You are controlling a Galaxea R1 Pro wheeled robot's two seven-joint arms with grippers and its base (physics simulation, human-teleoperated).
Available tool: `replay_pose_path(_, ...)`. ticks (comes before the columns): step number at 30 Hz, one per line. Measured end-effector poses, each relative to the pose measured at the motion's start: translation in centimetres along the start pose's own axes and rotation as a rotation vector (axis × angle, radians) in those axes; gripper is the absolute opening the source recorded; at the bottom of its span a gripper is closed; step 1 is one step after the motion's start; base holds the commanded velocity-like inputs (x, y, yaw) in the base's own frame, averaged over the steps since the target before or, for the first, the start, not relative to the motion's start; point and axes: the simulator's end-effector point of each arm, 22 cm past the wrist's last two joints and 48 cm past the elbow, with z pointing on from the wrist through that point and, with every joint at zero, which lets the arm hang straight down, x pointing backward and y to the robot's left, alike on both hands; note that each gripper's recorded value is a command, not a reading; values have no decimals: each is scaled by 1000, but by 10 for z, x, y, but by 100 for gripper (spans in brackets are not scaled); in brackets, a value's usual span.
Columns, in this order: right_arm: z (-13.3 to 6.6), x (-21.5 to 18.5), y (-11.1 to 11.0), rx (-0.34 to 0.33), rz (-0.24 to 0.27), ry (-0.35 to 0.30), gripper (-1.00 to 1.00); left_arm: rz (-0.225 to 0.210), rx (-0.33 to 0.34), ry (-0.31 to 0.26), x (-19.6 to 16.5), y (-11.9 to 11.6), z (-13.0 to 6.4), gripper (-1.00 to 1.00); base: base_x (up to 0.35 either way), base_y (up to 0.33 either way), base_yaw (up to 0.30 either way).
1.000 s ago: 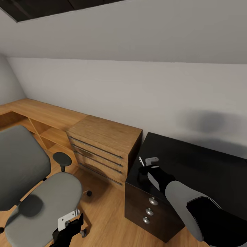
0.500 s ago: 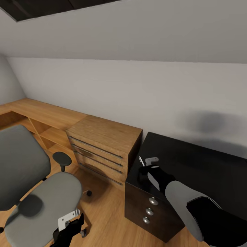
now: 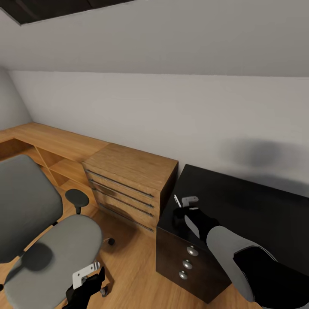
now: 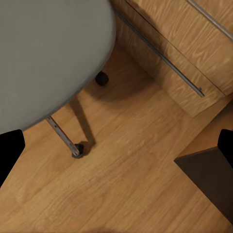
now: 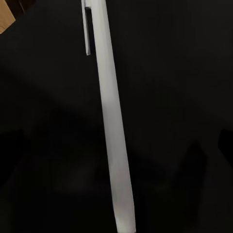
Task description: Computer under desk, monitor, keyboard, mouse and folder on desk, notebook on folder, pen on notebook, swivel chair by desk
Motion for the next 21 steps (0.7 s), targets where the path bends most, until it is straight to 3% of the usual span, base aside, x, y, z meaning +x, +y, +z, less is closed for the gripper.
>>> replay_pose_path(9,2,-2,0,0,-2,-9,100,1,-1,-1,2,1,2,100,0,0,0)
replay_pose_path(10,2,-2,0,0,-2,-9,-100,1,-1,-1,2,1,2,100,0,0,0)
replay_pose_path(21,2,-2,1,-1,3,-9,-100,1,-2,-1,1,2,3,100,0,0,0)
